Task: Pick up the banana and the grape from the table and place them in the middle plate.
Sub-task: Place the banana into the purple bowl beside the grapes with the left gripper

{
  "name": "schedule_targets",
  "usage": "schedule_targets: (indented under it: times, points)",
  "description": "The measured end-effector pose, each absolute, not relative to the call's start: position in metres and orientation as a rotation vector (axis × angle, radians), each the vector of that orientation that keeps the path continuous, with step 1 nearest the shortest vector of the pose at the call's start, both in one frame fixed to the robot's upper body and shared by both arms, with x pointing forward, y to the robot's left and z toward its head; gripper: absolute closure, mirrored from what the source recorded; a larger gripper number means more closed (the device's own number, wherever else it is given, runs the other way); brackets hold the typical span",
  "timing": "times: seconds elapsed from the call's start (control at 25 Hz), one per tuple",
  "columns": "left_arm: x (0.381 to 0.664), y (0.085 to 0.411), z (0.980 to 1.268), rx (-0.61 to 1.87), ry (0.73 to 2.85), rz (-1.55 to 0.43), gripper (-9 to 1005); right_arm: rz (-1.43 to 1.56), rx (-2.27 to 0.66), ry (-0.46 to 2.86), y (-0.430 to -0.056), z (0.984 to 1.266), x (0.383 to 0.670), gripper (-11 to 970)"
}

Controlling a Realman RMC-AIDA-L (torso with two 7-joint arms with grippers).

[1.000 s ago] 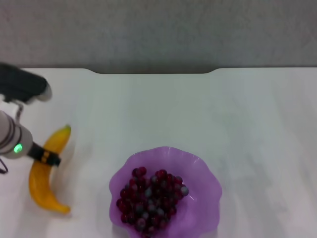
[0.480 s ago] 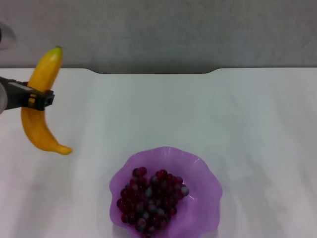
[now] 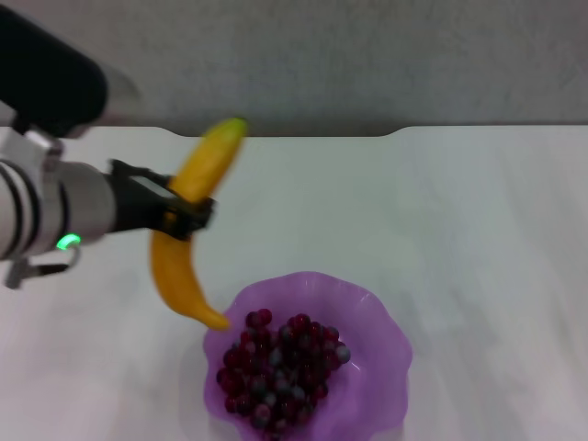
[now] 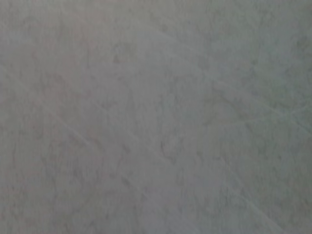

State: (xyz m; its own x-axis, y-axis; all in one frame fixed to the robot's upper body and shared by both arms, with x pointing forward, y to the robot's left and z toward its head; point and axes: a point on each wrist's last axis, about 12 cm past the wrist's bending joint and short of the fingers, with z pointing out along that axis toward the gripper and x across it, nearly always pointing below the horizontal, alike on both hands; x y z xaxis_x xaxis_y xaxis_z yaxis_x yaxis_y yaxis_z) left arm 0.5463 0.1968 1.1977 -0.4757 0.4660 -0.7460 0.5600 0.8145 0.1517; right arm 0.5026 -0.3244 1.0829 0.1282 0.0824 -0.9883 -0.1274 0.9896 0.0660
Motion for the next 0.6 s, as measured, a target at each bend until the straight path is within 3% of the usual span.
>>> schedule_targets:
  times: [0.6]
  points:
    - [0.526,0.118,1.172,1.130,2.162,-0.357,511,0.165,-0.049,1.419,-0.320,1.086,0.504,294]
